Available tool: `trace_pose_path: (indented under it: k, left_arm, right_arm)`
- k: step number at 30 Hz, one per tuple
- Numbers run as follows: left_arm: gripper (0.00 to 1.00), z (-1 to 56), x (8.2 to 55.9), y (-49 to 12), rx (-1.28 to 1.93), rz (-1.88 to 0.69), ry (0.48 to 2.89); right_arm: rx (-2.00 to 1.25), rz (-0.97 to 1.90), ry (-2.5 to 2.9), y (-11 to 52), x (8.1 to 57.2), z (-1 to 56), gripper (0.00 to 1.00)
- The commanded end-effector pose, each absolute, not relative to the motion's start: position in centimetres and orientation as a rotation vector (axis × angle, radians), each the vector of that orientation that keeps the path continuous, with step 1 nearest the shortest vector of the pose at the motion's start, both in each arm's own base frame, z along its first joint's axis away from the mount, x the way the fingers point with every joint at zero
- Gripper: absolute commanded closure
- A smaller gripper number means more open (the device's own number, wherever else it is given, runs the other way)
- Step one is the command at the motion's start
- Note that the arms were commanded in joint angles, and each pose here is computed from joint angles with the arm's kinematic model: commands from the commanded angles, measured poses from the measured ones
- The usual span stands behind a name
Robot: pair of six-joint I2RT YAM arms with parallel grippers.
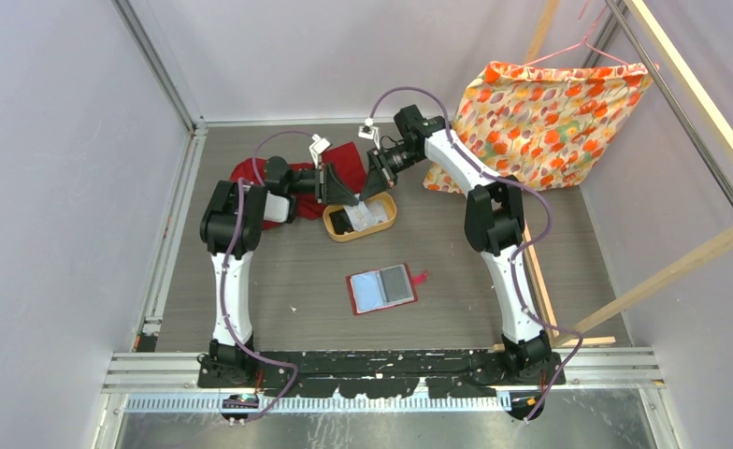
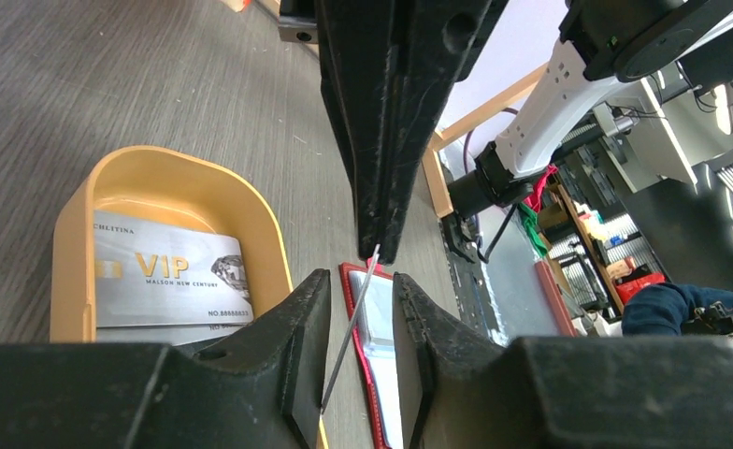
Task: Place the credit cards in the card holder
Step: Place the credit card in the storage box.
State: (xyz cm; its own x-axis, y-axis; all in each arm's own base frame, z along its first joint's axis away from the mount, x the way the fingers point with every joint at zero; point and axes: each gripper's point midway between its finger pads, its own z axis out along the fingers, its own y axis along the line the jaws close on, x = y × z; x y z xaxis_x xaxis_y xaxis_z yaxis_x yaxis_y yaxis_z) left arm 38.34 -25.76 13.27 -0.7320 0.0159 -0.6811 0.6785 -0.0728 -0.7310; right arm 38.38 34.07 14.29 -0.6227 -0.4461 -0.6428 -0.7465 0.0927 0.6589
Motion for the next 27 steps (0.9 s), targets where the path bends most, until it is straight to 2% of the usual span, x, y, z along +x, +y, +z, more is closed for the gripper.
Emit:
trace_pose_path:
  k: [1, 9, 27]
  left_arm:
    - [0.67, 14.3, 39.5, -25.2, 0.774, -1.794, 1.666]
    - [0.59, 13.8, 39.9, -24.6, 0.751, -1.789, 1.676]
    - [0.57, 15.5, 42.5, -22.1, 0.633, -1.654, 1.611]
  right_arm:
    - [-1.17, 1.509, 2.066, 34.0, 39.7, 14.9, 0.99]
    - [-1.131, 1.479, 2.079, 33.2, 41.2, 14.5, 0.99]
    - [-1.361, 1.358, 1.881, 32.4, 40.4, 15.8, 0.99]
